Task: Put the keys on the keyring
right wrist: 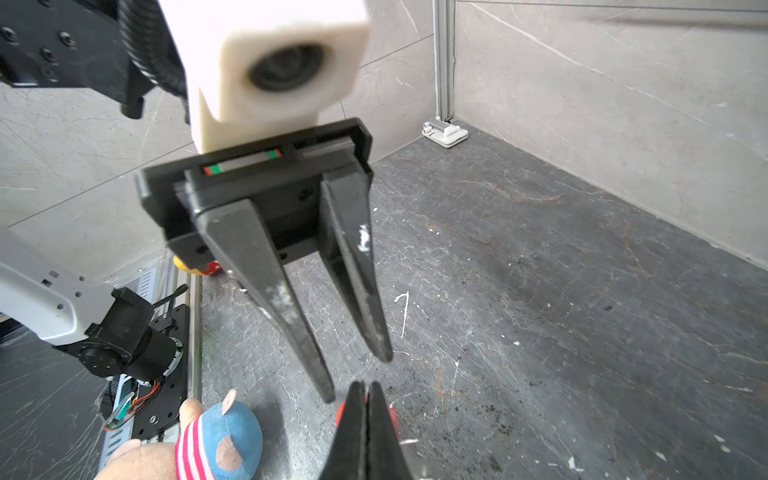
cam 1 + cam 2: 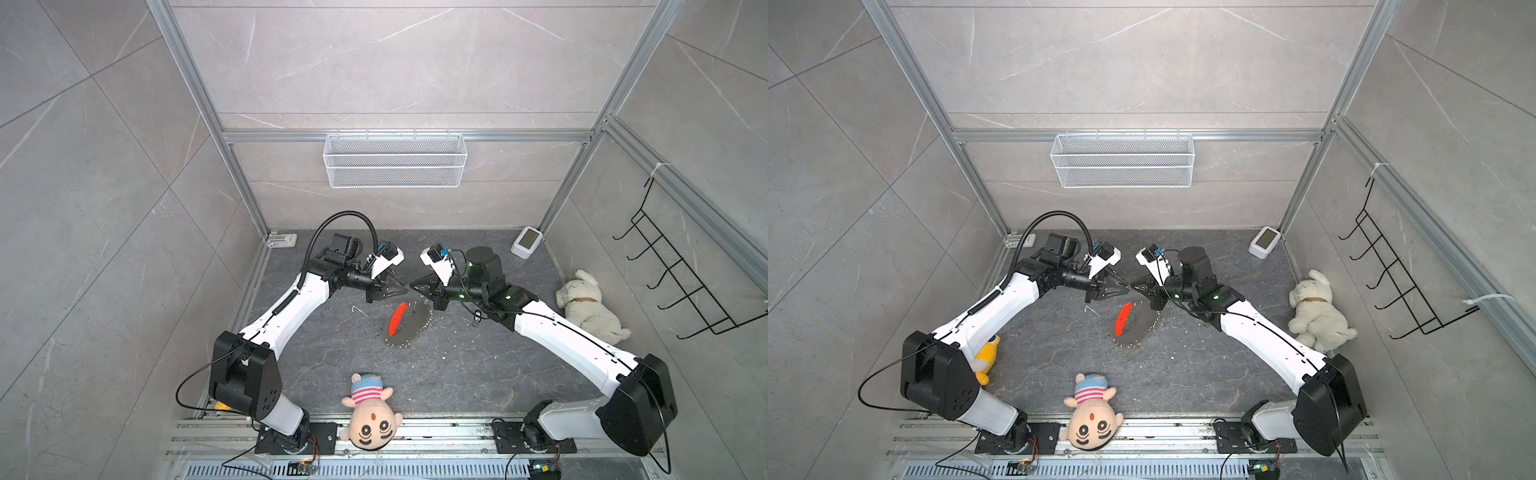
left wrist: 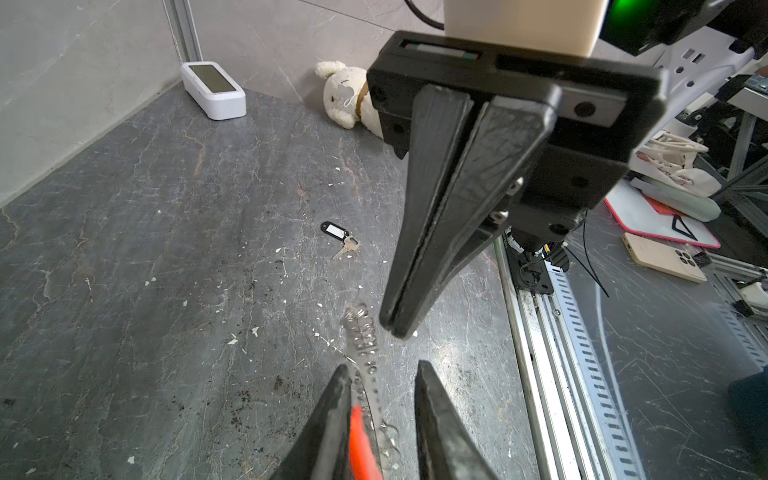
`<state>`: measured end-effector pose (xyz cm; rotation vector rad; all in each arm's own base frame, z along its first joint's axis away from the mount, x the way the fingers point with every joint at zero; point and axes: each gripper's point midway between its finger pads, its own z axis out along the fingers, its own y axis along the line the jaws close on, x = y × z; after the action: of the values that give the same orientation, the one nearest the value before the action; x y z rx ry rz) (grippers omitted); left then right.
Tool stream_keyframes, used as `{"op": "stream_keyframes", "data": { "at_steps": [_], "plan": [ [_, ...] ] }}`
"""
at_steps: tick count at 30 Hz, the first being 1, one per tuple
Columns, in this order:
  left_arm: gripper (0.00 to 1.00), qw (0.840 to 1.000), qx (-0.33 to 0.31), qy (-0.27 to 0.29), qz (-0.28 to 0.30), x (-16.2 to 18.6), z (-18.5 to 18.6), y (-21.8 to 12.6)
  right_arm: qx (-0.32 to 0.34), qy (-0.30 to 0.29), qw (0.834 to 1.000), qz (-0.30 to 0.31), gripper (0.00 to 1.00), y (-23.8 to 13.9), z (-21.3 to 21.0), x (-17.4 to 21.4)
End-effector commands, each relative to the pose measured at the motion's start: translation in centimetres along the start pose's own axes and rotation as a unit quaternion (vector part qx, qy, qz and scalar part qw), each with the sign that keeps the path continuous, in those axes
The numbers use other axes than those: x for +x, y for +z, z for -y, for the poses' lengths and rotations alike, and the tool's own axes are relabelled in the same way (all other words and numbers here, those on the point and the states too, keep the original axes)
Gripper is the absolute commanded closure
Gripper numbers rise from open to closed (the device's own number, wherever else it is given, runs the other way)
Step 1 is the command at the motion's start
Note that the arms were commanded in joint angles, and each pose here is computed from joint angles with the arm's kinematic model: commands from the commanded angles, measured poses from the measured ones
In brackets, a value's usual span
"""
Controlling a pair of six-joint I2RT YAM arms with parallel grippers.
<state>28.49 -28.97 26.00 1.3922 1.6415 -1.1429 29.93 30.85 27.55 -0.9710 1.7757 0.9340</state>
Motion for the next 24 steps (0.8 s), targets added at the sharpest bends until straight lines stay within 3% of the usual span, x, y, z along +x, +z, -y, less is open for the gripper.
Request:
{"op": "stream_keyframes", "data": {
  "at_steps": [1, 3, 6, 11, 15, 18, 20, 24],
  "plan": [
    [0.71, 1.000, 0.004, 0.027, 0.014, -1.4, -0.1, -0.2, -0.007, -0.004, 1.000, 0.012, 1.00, -0.3, -0.6, -0.6],
    [0.71, 1.000, -0.008, 0.022, 0.005, -1.0, -0.3, -0.2, 0.024, 0.006, 1.000, -0.002, 1.00, -0.3, 0.5, 0.2],
    [0.74, 0.998, -0.054, 0.006, -0.016, 0.7, -1.4, -0.3, 0.131, 0.065, 0.989, -0.026, 1.00, -0.9, 4.5, 3.0],
    [0.74, 0.991, -0.125, -0.038, 0.001, 3.6, -3.5, 0.2, 0.266, 0.232, 0.931, -0.087, 1.00, -2.7, 9.7, 10.0],
    [0.74, 0.973, -0.193, -0.127, 0.009, 5.4, -6.1, 0.1, 0.274, 0.327, 0.892, -0.149, 1.00, -1.0, 10.0, 13.8],
    [0.74, 0.957, -0.214, -0.194, 0.012, 7.2, -6.8, 0.2, 0.292, 0.322, 0.883, -0.177, 0.99, 0.5, 9.5, 15.3],
    [0.73, 0.945, -0.237, -0.225, 0.007, 8.6, -7.2, 0.0, 0.307, 0.316, 0.873, -0.209, 0.87, 1.8, 8.9, 16.7],
    [0.73, 0.923, -0.290, -0.252, -0.008, 10.7, -7.7, -1.1, 0.346, 0.299, 0.852, -0.254, 0.72, 3.5, 8.7, 18.8]
  ]
}}
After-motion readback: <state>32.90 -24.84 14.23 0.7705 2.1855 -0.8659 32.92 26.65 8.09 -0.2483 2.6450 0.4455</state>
